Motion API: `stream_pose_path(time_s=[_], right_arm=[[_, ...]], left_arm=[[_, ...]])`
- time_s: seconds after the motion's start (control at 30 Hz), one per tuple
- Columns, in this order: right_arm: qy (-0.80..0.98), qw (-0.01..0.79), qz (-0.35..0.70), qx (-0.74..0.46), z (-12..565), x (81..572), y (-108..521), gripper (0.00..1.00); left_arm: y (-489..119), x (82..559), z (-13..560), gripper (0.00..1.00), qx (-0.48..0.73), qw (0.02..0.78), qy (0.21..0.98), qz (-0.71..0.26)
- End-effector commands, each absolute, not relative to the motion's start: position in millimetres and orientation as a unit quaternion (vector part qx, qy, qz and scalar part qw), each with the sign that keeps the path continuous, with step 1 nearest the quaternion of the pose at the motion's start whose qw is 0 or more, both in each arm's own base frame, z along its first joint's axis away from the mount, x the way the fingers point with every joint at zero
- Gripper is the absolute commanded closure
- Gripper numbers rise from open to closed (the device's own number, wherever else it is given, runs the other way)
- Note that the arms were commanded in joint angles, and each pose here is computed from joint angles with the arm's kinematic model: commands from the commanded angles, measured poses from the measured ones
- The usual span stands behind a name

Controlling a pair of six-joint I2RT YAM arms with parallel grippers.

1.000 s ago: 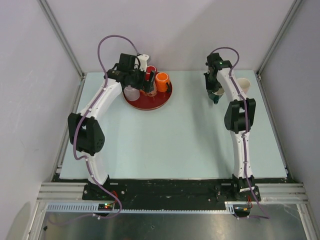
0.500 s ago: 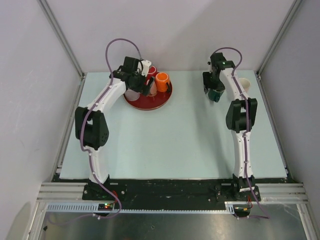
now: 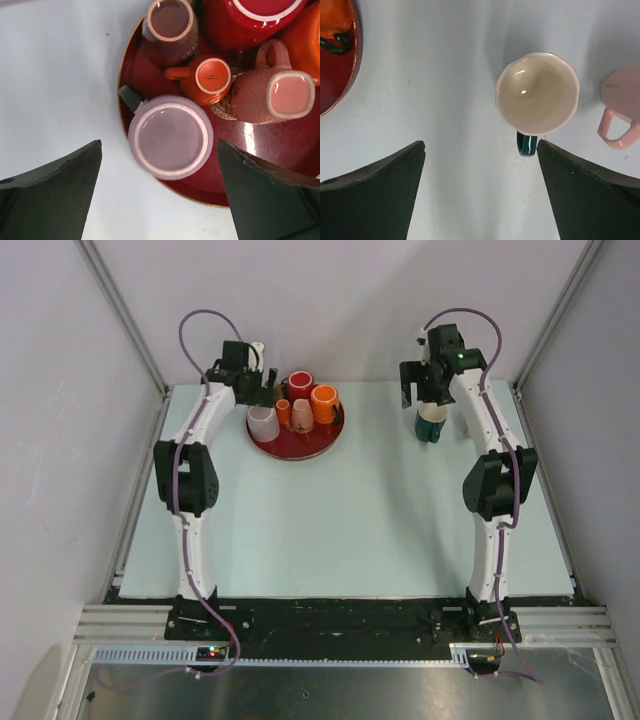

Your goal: Turn the mug right side up

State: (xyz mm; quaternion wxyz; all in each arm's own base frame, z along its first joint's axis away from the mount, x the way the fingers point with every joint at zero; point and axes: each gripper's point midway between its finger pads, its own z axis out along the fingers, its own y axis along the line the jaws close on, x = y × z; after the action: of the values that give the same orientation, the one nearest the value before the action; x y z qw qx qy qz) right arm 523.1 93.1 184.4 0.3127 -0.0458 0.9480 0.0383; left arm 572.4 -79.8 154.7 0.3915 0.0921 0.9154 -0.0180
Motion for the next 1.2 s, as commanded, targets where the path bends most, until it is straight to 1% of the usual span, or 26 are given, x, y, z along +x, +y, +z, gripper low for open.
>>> stream_pose_path(time_s=[0.0,0.13,0.3,0.57,0.63,0.67,0.73,0.77,0.8,0.87,0.9,0.93,0.97,1.0,1.17], right_arm=[[0.944,0.325,0.031,-0.045,206,510,92,0.01],[0.944,0.323,0.03,-0.05,209,500,94,0.01],[0.944,0.324,0.028,-0.057,213,492,97,0.01],[0.941,0.332,0.022,-0.067,221,486,99,0.01],[0.94,0.334,0.021,-0.068,224,484,99,0.01],[0.94,0.335,0.021,-0.069,225,484,100,0.01],[0.939,0.335,0.02,-0.069,227,481,100,0.01],[0.939,0.335,0.017,-0.075,228,480,99,0.01],[0.939,0.336,0.015,-0.078,229,478,98,0.01],[0.937,0.338,0.013,-0.08,232,476,97,0.01],[0.937,0.341,0.014,-0.081,234,475,97,0.01],[0.936,0.342,0.015,-0.081,235,474,98,0.01],[0.935,0.343,0.016,-0.082,236,474,99,0.01],[0.935,0.346,0.018,-0.083,239,473,99,0.01],[0.929,0.358,0.033,-0.092,249,467,114,0.0]], left_arm=[[-99,585,132,0.0,0.051,0.381,0.921,-0.055],[-101,591,116,0.0,0.033,0.371,0.926,-0.067],[-103,595,114,0.0,0.029,0.372,0.925,-0.075],[-109,587,93,0.0,0.017,0.347,0.934,-0.079],[-111,585,86,0.03,0.019,0.342,0.937,-0.073],[-113,585,83,0.1,0.022,0.34,0.938,-0.07],[-114,584,79,0.32,0.024,0.336,0.939,-0.068],[-114,582,77,0.46,0.024,0.334,0.94,-0.066],[-113,581,78,0.55,0.022,0.333,0.94,-0.065],[-112,577,77,0.69,0.018,0.329,0.942,-0.063],[-111,575,76,0.81,0.017,0.328,0.943,-0.063],[-111,574,79,0.91,0.016,0.328,0.942,-0.063],[-110,572,80,0.95,0.018,0.328,0.942,-0.063],[-110,571,85,0.97,0.021,0.331,0.941,-0.062],[-103,556,113,1.0,0.051,0.345,0.936,-0.055]])
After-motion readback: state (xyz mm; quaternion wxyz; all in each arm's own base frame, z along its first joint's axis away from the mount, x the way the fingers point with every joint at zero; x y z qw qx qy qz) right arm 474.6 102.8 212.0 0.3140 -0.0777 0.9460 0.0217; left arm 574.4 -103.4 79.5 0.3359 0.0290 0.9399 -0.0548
